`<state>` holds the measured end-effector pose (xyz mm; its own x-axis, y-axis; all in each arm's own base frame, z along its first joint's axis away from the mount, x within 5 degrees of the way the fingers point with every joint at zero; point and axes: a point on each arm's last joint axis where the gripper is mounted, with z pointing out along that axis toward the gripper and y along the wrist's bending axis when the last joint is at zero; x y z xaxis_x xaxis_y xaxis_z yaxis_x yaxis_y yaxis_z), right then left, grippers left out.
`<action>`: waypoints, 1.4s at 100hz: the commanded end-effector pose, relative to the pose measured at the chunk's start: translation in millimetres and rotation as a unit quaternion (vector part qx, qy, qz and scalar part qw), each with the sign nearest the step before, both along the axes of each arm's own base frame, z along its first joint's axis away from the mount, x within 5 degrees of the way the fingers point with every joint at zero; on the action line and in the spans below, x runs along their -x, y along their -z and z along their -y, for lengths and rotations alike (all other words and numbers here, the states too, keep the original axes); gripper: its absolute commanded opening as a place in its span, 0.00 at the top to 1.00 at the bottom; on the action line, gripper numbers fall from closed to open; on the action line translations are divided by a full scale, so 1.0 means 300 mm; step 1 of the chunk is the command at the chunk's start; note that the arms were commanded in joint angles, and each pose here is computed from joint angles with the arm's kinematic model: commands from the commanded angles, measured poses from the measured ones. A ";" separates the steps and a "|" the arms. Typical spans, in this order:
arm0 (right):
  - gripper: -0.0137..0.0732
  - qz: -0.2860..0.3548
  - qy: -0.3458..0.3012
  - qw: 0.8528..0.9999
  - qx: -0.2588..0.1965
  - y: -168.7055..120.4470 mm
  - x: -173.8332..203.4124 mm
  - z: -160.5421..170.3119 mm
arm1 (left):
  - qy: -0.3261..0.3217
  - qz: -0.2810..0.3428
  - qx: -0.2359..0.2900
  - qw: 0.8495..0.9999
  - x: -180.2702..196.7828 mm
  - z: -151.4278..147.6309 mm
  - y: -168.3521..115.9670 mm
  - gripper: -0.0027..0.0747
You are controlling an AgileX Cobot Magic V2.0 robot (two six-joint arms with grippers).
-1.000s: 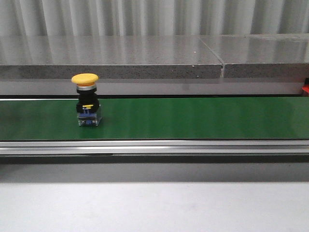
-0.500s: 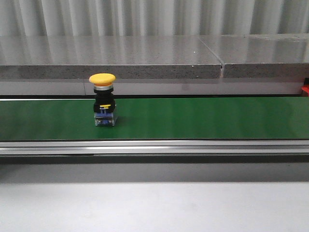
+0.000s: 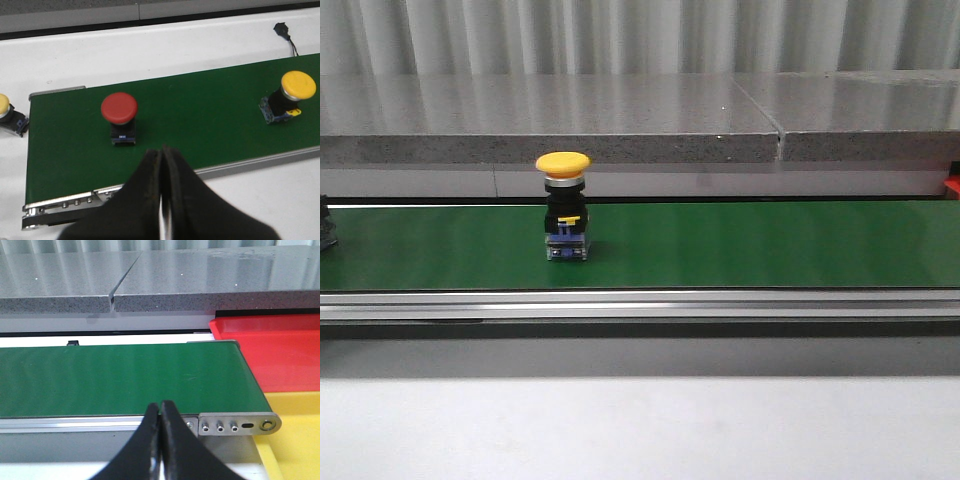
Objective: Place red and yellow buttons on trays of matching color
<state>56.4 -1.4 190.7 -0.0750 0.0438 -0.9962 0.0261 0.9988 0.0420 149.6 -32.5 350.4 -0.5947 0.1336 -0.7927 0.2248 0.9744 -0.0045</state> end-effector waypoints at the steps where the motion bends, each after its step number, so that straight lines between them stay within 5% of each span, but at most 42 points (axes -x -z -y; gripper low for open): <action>1: 0.92 0.052 -0.003 0.999 0.005 -0.044 0.003 -0.001 | 0.003 0.059 0.020 0.998 0.055 -0.006 -0.025 0.99; 53: 0.92 0.071 -0.003 0.997 0.006 -0.056 0.004 -0.001 | 0.007 0.139 0.048 0.989 0.323 -0.057 0.087 0.99; 76: 0.92 0.091 -0.003 0.996 0.006 -0.163 0.025 -0.001 | 0.007 0.153 0.048 0.987 0.348 -0.062 0.089 0.99; 140: 0.92 -0.057 0.000 0.998 0.003 -0.422 -0.100 0.002 | 0.007 0.152 0.048 0.987 0.348 -0.062 0.090 0.99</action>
